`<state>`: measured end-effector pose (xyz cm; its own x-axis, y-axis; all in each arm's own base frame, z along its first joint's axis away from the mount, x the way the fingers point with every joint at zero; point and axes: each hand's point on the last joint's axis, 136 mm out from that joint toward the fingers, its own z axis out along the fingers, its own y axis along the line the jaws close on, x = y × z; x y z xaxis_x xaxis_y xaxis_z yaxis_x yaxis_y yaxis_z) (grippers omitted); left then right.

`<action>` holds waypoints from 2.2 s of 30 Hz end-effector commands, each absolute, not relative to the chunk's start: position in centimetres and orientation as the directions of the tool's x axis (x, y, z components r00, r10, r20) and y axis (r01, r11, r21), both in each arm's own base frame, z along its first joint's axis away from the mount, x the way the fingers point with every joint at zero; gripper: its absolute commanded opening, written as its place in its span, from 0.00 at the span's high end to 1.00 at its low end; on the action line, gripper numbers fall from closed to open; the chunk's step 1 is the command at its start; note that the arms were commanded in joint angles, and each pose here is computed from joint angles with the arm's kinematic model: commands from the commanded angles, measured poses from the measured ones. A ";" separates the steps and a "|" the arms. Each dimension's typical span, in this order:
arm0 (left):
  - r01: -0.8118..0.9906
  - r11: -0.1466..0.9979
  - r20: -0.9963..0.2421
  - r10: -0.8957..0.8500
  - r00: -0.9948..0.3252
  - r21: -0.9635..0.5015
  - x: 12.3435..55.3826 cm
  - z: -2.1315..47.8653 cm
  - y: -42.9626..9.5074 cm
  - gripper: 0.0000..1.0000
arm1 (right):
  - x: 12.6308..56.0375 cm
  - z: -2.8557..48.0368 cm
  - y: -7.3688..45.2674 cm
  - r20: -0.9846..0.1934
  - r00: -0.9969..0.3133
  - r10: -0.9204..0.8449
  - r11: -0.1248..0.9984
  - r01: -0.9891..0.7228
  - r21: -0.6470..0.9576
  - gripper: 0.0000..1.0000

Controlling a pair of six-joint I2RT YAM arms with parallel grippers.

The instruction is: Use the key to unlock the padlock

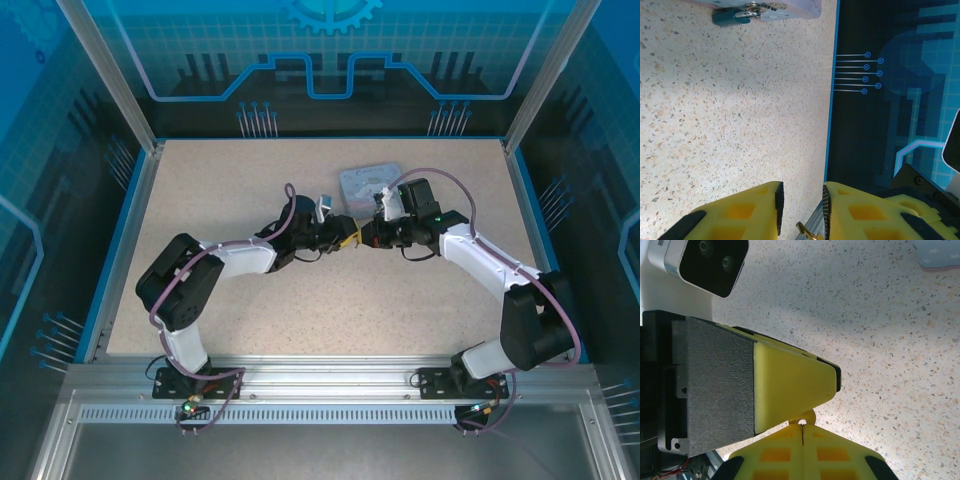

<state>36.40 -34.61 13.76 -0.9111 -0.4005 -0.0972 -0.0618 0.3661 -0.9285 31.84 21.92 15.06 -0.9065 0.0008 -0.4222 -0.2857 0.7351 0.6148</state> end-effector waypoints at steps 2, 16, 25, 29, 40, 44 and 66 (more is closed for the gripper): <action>-0.009 0.366 -0.140 -0.378 -0.915 -0.930 36.7 15.3 -35.4 0.73 | 31.8 15.0 21.5 -0.426 -0.905 -0.003 0.733 -0.292 0.615 1.00; -0.004 0.371 -0.144 -0.372 -0.917 -0.929 36.6 15.4 -35.5 0.88 | 31.9 15.1 21.5 -0.430 -0.903 -0.003 0.731 -0.295 0.616 1.00; 0.033 0.388 -0.192 -0.380 -0.905 -0.921 36.7 15.8 -35.0 1.00 | 32.0 16.5 20.3 -0.442 -0.896 0.040 0.730 -0.276 0.625 0.69; 0.104 0.387 -0.267 -0.397 -0.878 -0.916 37.0 17.4 -34.1 1.00 | 32.1 18.2 18.5 -0.459 -0.883 0.101 0.722 -0.252 0.644 0.21; 0.212 0.347 -0.374 -0.512 -0.773 -0.914 38.1 21.8 -32.3 1.00 | 35.0 22.0 16.6 -0.387 -0.823 0.415 0.530 -0.126 0.838 0.00; 0.230 0.295 -0.367 -0.603 -0.708 -0.928 38.6 23.2 -31.2 1.00 | 36.3 22.6 17.6 -0.320 -0.803 0.503 0.369 -0.135 0.920 0.15; 0.183 0.141 -0.223 -0.779 -0.586 -0.973 40.0 23.8 -30.8 1.00 | 37.3 24.2 24.0 -0.284 -0.787 0.548 0.197 -0.208 0.958 0.60</action>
